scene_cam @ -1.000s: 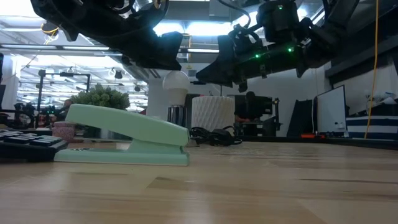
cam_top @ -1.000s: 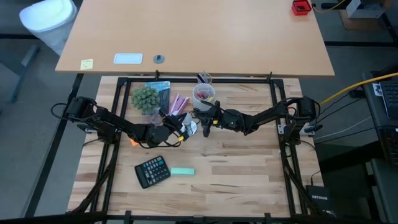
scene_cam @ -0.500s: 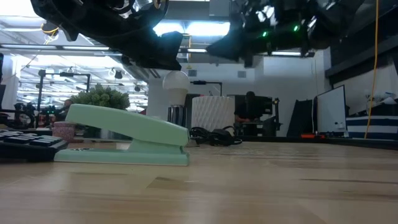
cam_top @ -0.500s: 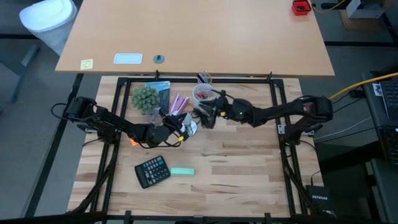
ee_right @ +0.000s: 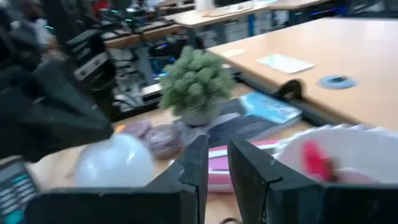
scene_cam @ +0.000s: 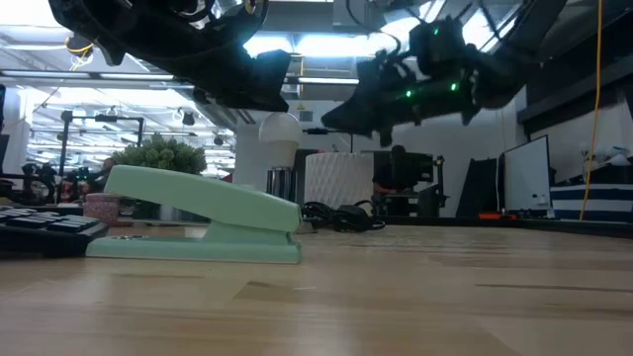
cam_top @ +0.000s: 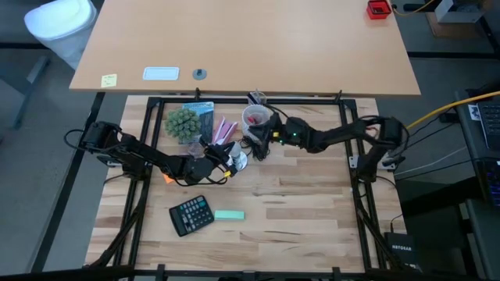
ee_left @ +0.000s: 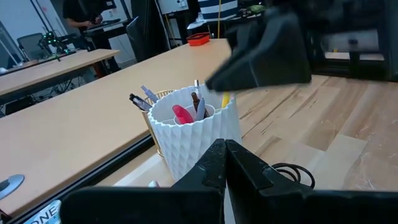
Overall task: Screw lightbulb
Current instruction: Insert the lightbulb into the lamp
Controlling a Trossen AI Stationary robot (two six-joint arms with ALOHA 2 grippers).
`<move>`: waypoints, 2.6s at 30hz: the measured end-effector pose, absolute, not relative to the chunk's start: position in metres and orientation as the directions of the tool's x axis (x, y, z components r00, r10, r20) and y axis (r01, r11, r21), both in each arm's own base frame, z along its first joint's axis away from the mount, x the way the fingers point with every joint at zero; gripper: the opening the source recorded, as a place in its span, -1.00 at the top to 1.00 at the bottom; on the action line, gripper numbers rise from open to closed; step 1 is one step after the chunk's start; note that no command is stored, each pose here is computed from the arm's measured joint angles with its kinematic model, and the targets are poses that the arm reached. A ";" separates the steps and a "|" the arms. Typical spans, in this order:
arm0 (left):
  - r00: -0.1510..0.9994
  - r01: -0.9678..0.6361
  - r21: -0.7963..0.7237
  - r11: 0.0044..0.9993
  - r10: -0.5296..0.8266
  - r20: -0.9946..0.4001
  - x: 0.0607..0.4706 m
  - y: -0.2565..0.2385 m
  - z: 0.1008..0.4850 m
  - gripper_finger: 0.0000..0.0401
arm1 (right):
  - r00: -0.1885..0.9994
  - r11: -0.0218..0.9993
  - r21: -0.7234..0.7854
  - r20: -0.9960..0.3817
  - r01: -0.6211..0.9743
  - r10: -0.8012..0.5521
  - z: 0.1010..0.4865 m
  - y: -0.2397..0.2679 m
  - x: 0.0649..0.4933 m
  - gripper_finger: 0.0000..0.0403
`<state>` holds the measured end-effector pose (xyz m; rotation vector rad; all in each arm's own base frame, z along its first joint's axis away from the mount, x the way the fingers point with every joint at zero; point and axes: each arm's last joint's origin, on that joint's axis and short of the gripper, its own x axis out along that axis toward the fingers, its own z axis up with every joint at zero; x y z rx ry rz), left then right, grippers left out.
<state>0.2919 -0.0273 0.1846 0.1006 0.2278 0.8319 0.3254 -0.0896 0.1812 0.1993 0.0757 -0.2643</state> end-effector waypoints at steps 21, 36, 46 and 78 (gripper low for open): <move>0.651 -0.721 0.176 0.670 0.742 -0.160 0.292 -0.027 0.185 0.99 | 0.978 0.959 0.196 -0.083 0.204 -0.191 0.160 -0.052 0.341 0.68; 0.651 -0.722 0.171 0.670 0.742 -0.160 0.292 -0.027 0.185 0.99 | 0.955 0.945 0.146 -0.079 0.294 -0.285 0.161 -0.061 0.340 0.68; 0.651 -0.725 0.158 0.671 0.742 -0.160 0.292 -0.027 0.185 0.99 | 0.959 0.953 0.137 -0.127 0.270 -0.253 0.168 -0.064 0.352 0.68; 0.636 -0.740 0.156 0.655 0.756 -0.158 0.292 -0.021 0.185 0.99 | 0.971 0.970 0.139 -0.163 0.200 -0.177 0.165 -0.031 0.356 0.68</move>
